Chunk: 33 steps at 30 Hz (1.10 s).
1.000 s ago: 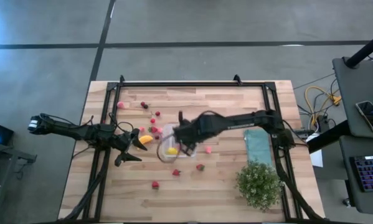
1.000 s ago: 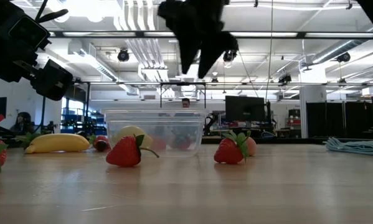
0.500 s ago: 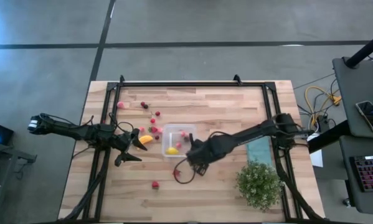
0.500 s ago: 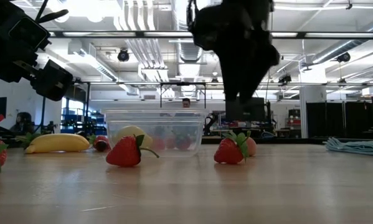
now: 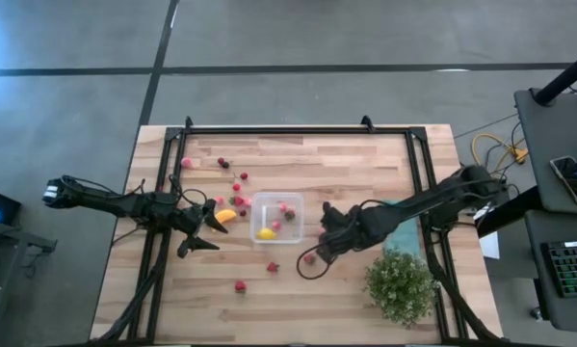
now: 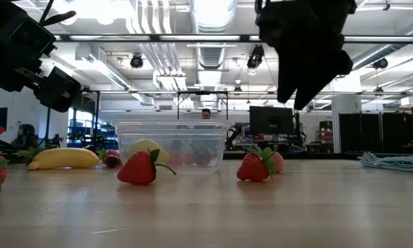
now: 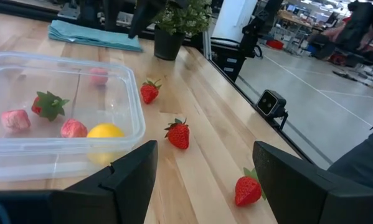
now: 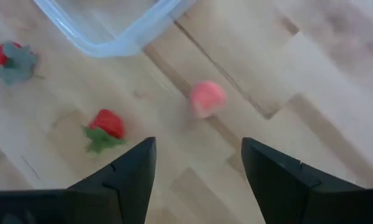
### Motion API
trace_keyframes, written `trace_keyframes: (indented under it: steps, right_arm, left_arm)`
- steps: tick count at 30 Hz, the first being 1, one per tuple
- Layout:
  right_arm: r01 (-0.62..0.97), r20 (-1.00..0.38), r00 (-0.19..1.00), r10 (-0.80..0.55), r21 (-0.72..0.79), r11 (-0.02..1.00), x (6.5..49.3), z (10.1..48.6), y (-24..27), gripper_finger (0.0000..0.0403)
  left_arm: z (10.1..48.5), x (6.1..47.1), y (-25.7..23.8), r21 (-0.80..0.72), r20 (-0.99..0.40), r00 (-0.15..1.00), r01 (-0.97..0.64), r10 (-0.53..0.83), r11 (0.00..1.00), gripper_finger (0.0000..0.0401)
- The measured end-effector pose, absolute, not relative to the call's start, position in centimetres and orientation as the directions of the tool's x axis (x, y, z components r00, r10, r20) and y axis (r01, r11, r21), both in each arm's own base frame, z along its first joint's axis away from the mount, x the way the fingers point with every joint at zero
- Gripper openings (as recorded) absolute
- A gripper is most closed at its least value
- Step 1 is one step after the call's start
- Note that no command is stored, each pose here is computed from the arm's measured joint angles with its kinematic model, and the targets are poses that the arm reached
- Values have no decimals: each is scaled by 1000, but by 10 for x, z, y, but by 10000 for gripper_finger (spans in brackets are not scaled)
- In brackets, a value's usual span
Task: Pick and placing Produce into tupperware
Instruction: Put the peach into the transparent bin
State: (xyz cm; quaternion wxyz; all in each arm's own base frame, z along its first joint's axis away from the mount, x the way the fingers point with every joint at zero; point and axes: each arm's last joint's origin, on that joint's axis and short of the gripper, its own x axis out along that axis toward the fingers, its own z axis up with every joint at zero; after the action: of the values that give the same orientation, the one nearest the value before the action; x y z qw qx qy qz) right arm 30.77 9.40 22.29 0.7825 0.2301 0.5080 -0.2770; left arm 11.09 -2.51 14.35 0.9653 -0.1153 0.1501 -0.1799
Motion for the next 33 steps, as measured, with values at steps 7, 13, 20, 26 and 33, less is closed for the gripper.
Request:
trace_keyframes:
  steps: [7, 13, 20, 26, 33]
  right_arm:
    - [659, -910, 357, -210, 86, 747, 301, 229, 90, 228]
    - [585, -920, 363, -146, 103, 804, 305, 217, 93, 228]
    - [536, -925, 376, -64, 161, 829, 306, 191, 94, 228]
    - [441, -919, 388, -68, 120, 890, 302, 183, 91, 228]
    - [386, -909, 416, -15, 162, 908, 308, 180, 77, 228]
  left_arm:
    - [143, 111, -25, -277, -251, 889, 312, -382, 909, 249]
    - [143, 111, -25, -277, -251, 889, 312, -382, 909, 249]
    - [143, 111, -25, -277, -251, 889, 312, -382, 909, 249]
    - [143, 111, -25, -277, -251, 889, 312, -382, 909, 249]
    - [143, 111, -25, -277, -251, 889, 312, -382, 909, 249]
